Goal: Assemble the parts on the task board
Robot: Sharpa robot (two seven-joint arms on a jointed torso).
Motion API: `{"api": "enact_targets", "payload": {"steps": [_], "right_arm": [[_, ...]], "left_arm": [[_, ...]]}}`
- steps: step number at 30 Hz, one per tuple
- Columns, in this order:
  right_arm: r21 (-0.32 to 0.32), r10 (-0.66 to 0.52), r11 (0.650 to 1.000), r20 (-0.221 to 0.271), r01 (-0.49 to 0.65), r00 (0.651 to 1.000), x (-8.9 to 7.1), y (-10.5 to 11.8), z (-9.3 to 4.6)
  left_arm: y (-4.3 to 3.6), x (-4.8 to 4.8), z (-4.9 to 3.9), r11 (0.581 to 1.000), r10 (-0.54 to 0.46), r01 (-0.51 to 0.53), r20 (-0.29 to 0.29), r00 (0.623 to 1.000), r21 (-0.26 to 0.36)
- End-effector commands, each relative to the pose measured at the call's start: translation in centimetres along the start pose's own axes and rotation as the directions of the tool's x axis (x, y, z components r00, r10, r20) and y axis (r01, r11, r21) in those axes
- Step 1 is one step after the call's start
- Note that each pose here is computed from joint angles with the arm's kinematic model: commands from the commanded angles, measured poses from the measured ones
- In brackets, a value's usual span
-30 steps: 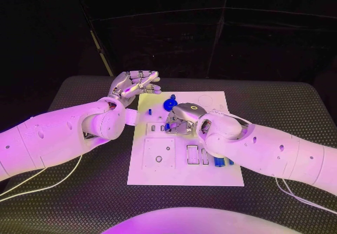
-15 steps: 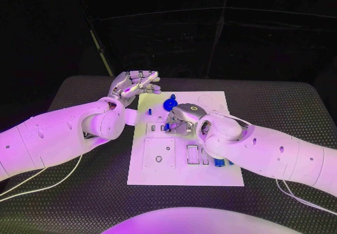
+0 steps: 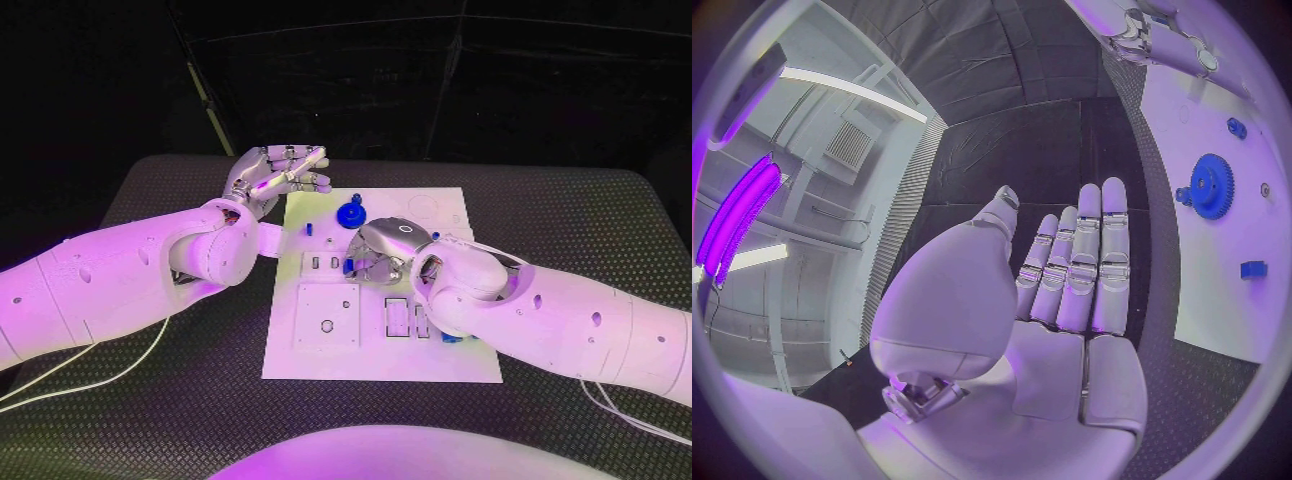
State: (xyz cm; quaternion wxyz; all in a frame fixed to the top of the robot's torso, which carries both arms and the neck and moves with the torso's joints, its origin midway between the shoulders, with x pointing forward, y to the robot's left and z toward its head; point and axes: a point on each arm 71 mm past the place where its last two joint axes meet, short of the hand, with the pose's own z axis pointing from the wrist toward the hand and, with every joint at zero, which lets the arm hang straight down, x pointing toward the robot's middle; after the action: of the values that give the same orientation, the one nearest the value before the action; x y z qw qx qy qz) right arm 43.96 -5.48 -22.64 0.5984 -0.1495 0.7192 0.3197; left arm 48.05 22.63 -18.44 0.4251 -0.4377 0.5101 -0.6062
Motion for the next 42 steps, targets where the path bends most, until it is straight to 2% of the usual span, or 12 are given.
{"api": "enact_targets", "payload": {"steps": [1,13,25,33,42], "right_arm": [[0.025,-0.045,0.999,-0.010,0.046,0.999,-0.2,0.3,-0.3],[0.051,-0.132,0.990,-0.035,0.134,0.991,-1.0,1.0,-0.5],[0.069,-0.209,0.975,-0.004,0.209,0.978,-2.1,2.0,0.4],[0.066,-0.229,0.971,-0.030,0.231,0.973,-2.2,2.6,1.6],[0.077,-0.248,0.965,-0.060,0.252,0.967,-2.0,2.7,2.1]], "left_arm": [[-0.18,0.11,0.04,1.000,-0.003,0.003,-0.013,1.000,0.008],[-0.16,0.07,0.02,1.000,-0.003,0.003,-0.014,1.000,0.005],[-0.09,0.12,0.08,1.000,-0.004,0.004,-0.017,1.000,0.001],[-0.06,0.19,0.12,1.000,-0.005,0.005,-0.018,1.000,-0.001],[-0.05,0.18,0.12,1.000,-0.005,0.005,-0.018,1.000,-0.002]]}}
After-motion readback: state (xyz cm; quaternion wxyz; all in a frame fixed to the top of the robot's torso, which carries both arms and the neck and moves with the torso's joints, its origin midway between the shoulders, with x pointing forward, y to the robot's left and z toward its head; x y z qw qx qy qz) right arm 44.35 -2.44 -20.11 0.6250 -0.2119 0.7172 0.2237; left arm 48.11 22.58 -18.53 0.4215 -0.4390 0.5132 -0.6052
